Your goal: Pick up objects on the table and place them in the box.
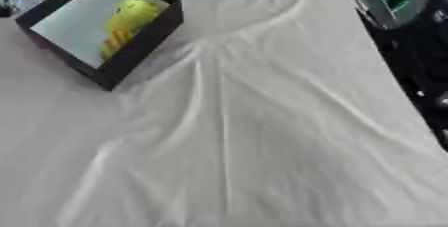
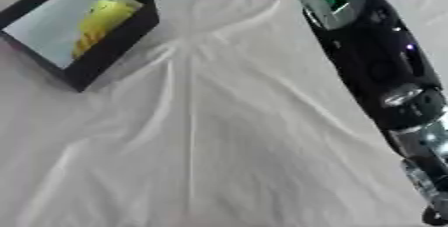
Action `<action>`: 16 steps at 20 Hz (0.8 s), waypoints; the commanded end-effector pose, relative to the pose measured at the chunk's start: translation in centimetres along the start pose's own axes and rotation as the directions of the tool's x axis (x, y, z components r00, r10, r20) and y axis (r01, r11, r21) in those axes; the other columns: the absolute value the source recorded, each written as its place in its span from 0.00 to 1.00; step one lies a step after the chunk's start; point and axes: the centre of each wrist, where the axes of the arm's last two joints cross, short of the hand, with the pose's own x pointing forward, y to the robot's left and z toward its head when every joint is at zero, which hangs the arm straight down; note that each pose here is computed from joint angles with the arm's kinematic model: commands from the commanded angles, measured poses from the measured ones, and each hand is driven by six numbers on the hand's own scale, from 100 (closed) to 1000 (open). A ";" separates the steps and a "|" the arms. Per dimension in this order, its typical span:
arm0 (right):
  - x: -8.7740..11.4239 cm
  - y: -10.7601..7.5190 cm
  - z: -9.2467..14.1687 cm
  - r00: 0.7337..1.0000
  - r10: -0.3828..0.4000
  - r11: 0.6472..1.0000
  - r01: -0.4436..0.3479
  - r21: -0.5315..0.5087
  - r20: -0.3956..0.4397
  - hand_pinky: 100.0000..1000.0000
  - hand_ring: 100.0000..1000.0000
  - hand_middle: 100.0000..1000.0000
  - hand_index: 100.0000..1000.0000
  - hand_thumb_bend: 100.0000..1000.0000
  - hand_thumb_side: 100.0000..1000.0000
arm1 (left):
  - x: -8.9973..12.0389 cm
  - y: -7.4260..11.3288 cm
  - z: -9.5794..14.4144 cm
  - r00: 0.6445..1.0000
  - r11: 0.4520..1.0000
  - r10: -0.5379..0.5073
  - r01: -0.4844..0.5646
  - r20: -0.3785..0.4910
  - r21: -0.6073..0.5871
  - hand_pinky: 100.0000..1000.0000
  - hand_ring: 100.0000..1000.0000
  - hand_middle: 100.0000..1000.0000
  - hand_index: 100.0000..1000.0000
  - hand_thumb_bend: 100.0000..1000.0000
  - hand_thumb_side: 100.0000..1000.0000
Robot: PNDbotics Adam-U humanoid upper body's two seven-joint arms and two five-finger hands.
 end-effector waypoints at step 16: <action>2.1 -0.4 -1.4 0.998 0.019 1.000 -0.020 0.008 0.063 0.89 0.78 0.72 0.82 0.00 0.12 | -11.0 -7.5 -6.1 0.937 0.998 -0.003 -0.016 -0.348 -0.053 0.43 0.40 0.37 0.42 0.04 0.00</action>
